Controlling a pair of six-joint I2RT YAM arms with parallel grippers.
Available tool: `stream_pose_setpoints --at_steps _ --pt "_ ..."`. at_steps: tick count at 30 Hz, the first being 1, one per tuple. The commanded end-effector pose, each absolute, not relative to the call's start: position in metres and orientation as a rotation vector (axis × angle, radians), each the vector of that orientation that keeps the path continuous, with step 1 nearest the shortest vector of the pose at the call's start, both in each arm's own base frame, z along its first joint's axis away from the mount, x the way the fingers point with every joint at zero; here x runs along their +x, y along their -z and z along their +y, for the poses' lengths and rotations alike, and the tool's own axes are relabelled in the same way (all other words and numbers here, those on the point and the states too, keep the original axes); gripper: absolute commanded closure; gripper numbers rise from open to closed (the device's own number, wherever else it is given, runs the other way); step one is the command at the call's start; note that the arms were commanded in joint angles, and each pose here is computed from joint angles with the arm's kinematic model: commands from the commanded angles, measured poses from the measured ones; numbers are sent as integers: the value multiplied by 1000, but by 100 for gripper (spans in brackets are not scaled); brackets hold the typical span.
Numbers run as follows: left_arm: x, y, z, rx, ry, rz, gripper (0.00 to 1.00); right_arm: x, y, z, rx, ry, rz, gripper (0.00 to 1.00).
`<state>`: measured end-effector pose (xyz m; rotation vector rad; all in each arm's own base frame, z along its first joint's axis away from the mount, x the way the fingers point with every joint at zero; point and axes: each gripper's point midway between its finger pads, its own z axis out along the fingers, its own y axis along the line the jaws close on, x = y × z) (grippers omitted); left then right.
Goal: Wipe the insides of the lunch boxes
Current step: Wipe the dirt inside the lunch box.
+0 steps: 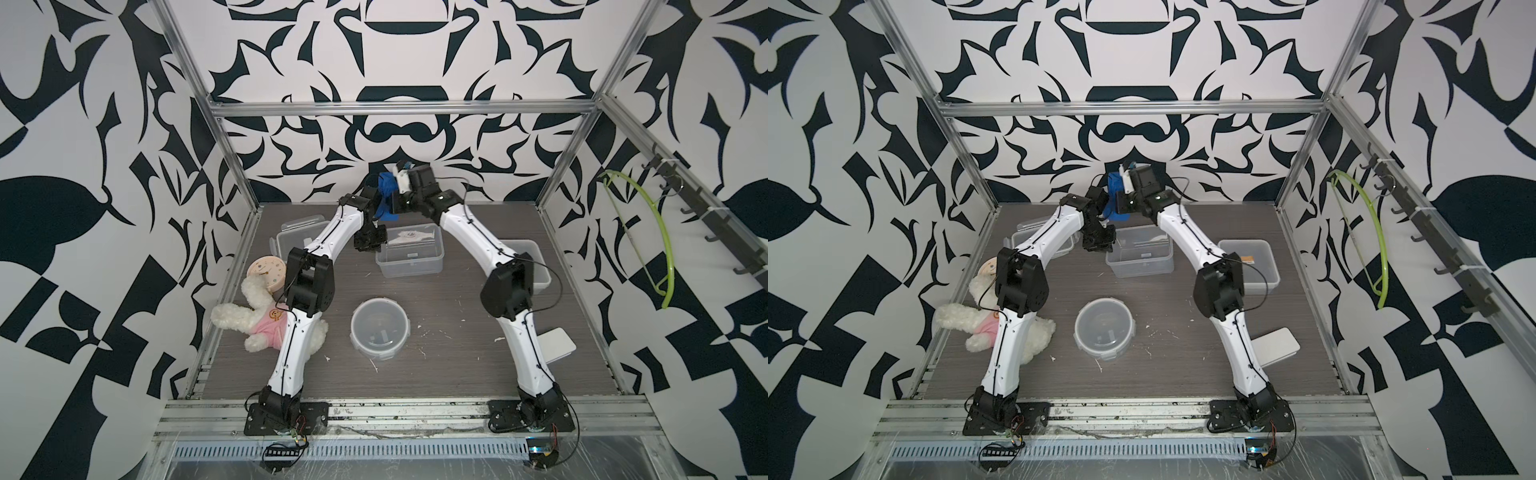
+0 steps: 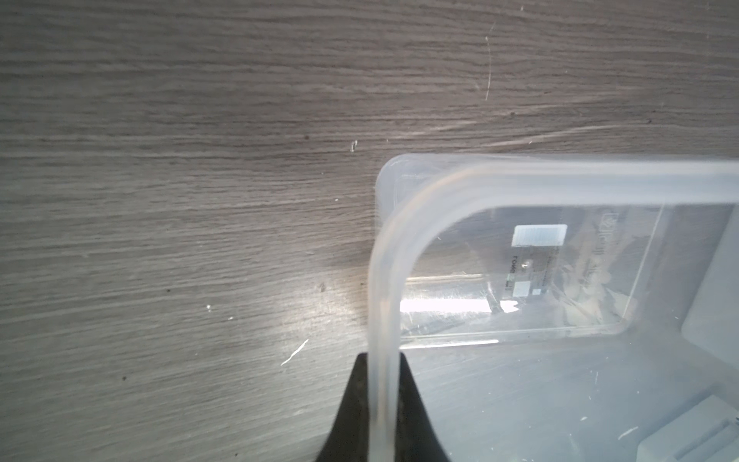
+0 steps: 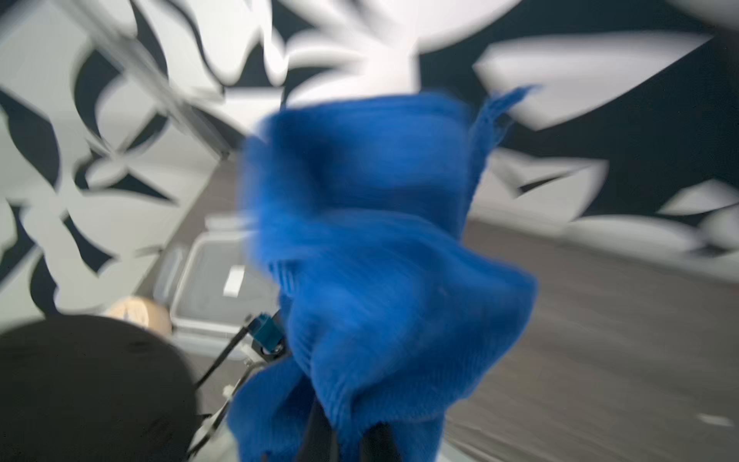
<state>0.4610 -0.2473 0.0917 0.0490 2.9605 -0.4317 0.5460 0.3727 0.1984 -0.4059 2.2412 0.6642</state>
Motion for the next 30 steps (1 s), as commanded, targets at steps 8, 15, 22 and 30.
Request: stream_pose_setpoints --at_steps 8,15,22,30 --pt "458 -98 -245 51 438 2971 96 516 -166 323 -419 -459 2396 100" --pt "457 -97 -242 47 426 2975 96 523 -166 190 -161 -247 2452 100" --pt "459 -96 -242 44 424 2971 96 479 -167 146 -136 -162 2523 100" --pt "467 -98 -245 36 444 2961 96 392 -179 188 -334 14 2514 100"
